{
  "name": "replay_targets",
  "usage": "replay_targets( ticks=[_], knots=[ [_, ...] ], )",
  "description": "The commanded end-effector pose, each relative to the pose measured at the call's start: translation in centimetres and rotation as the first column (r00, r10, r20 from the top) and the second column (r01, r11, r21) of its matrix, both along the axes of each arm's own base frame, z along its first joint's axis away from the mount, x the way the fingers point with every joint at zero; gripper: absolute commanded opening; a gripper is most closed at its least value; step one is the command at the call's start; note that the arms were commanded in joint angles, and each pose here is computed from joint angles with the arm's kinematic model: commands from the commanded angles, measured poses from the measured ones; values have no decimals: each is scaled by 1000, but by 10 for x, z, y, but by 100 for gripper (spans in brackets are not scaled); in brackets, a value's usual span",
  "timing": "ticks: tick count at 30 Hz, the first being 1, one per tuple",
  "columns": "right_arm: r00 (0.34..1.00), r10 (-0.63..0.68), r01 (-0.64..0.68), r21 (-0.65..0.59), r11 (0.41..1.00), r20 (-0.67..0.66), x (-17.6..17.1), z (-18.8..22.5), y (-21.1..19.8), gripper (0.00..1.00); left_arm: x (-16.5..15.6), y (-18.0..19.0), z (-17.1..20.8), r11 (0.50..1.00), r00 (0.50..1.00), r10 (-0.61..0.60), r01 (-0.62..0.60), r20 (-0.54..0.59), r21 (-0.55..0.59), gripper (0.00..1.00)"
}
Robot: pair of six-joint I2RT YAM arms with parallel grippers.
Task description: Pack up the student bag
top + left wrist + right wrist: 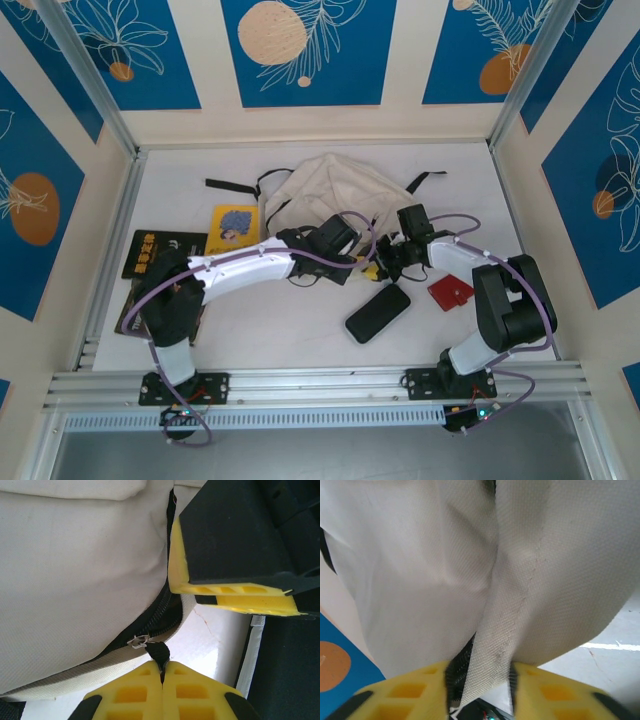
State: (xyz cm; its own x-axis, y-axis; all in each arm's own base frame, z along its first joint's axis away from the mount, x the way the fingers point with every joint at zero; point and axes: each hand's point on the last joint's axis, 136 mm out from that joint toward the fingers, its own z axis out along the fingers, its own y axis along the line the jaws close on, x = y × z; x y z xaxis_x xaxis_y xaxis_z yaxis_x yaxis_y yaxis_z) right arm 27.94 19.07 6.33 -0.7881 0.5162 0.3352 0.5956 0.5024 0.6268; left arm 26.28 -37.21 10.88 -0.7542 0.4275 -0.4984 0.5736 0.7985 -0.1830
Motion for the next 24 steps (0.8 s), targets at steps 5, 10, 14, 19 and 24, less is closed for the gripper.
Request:
replay_targets(
  ticks=[5,10,14,19,24],
  knots=[
    [995,26,-27,-7,1000,-95,-26,-13,5,41,7,-4,1,1000,1000,3,-3,5,-6,0],
    [996,10,-15,-49,999,-93,-26,-17,-1,32,7,0,-1,1000,1000,7,-8,9,12,0],
    [998,-7,-1,-119,993,-65,-21,-18,-11,22,7,8,-2,999,1000,18,-19,17,46,0],
    [1000,-11,6,-201,980,-25,-13,-17,-24,16,6,25,-5,995,999,30,-33,29,99,0],
    [1000,-24,26,-277,961,13,-5,-17,-39,10,10,48,-10,986,997,65,-69,32,152,0]
  ],
)
